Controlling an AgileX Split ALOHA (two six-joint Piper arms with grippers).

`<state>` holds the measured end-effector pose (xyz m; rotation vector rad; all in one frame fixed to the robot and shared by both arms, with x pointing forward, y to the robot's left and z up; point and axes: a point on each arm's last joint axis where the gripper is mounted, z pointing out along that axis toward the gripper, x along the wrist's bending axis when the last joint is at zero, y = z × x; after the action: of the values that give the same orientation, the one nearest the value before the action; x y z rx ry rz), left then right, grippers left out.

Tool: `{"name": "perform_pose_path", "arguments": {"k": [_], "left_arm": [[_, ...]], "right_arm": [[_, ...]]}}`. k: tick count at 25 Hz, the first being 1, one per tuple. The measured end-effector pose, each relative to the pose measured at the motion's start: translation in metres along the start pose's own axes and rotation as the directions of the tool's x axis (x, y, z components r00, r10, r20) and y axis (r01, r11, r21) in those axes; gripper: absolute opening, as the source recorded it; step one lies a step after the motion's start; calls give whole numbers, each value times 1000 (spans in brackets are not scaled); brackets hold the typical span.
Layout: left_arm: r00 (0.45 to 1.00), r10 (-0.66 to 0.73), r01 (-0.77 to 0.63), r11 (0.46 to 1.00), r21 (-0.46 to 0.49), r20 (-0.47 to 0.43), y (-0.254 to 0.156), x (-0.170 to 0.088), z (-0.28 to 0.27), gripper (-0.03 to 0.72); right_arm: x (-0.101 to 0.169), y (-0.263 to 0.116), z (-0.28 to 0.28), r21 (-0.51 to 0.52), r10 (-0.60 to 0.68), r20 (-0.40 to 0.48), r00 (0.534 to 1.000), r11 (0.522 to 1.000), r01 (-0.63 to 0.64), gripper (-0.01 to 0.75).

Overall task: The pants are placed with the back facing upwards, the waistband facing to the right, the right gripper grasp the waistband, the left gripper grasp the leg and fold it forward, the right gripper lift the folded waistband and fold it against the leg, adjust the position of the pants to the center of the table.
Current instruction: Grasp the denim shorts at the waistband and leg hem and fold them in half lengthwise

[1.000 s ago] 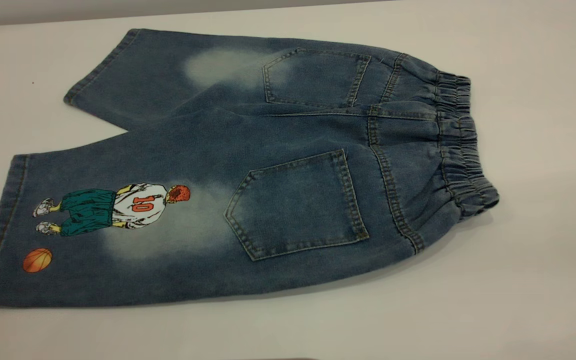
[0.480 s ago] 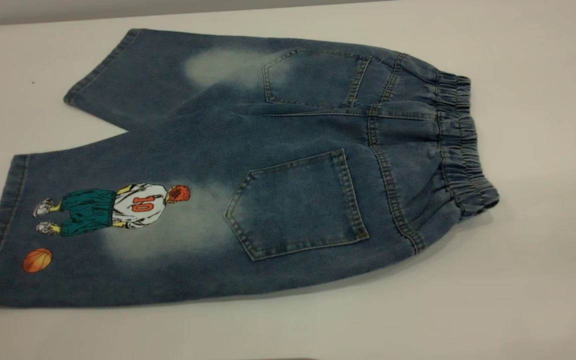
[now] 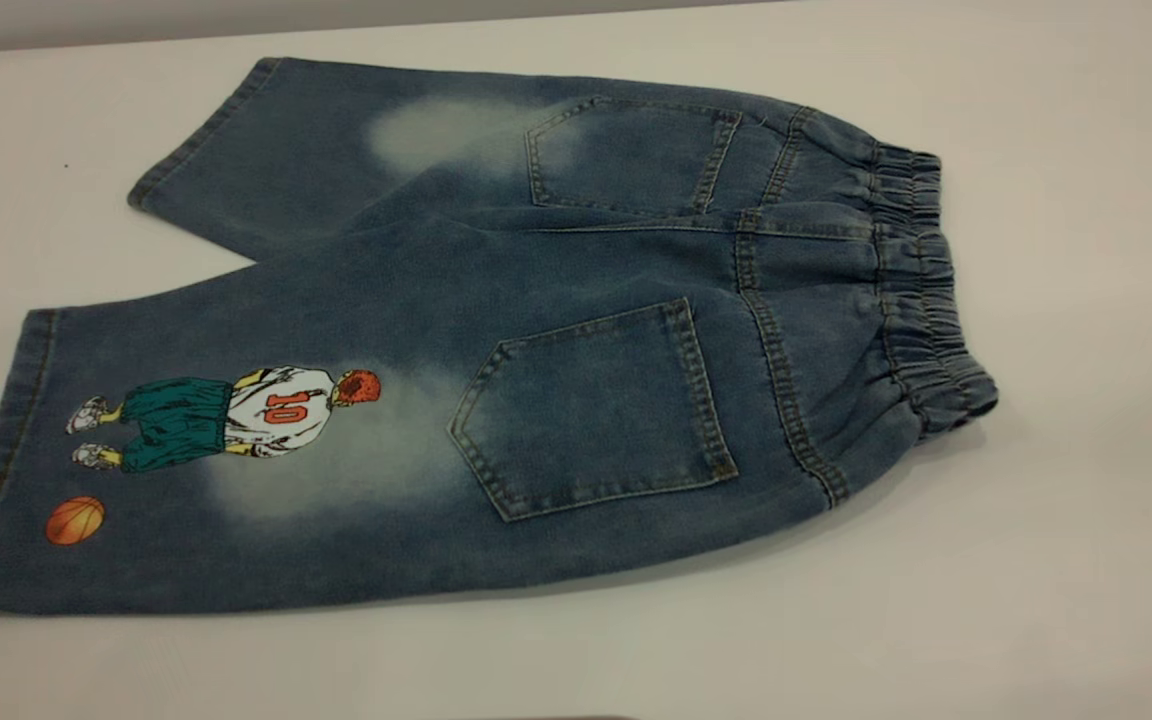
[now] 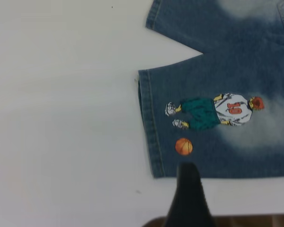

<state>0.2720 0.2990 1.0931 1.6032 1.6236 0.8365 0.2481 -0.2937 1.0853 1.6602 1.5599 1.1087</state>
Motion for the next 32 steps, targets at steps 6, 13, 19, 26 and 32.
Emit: {"name": "perform_pose_path", "arguments": {"k": [6, 13, 19, 26, 32], "left_arm": [[999, -40, 38, 996, 84, 20, 48, -2, 68, 482], [983, -173, 166, 980, 107, 58, 66, -5, 143, 482], [988, -142, 131, 977, 167, 54, 62, -4, 181, 482], [989, -128, 108, 967, 230, 73, 54, -6, 201, 482], [988, -125, 102, 968, 229, 86, 54, -7, 203, 482]], "right_arm": [[12, 32, 59, 201, 85, -51, 995, 977, -73, 525], [23, 37, 146, 456, 192, -113, 975, 882, -121, 525], [27, 18, 214, 619, 312, -128, 941, 767, -169, 525], [25, -14, 272, 711, 404, -98, 910, 668, -220, 525], [21, -38, 302, 742, 439, -64, 896, 621, -251, 525]]}}
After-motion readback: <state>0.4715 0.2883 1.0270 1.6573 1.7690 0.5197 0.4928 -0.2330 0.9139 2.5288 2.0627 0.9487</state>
